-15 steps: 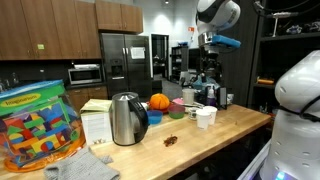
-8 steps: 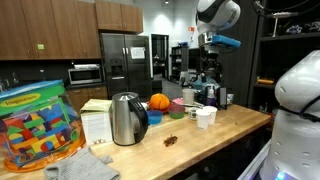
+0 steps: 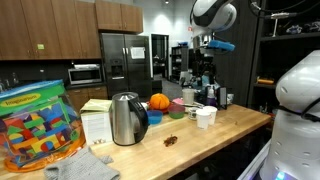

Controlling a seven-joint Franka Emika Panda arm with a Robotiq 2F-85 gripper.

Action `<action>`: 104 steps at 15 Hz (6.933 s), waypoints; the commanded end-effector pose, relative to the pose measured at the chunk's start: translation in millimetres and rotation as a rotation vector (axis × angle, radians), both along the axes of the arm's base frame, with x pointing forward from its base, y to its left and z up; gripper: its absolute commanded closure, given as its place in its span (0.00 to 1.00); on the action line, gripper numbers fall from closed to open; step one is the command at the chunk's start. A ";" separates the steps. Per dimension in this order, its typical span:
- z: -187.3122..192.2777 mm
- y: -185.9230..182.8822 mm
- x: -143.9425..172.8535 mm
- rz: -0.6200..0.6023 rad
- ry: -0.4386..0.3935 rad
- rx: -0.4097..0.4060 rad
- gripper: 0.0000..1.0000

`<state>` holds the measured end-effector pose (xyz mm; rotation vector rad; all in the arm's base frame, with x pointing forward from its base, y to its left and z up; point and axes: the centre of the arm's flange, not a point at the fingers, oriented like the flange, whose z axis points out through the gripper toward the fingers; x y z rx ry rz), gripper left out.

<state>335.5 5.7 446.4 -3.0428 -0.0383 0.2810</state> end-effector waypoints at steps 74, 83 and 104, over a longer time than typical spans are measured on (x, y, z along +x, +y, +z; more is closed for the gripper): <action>-95.2 300.0 -18.9 1.627 -0.474 -0.467 0.00; -103.2 302.0 -20.0 1.628 -0.465 -0.495 0.00; -113.5 305.6 -9.9 1.633 -0.429 -0.552 0.00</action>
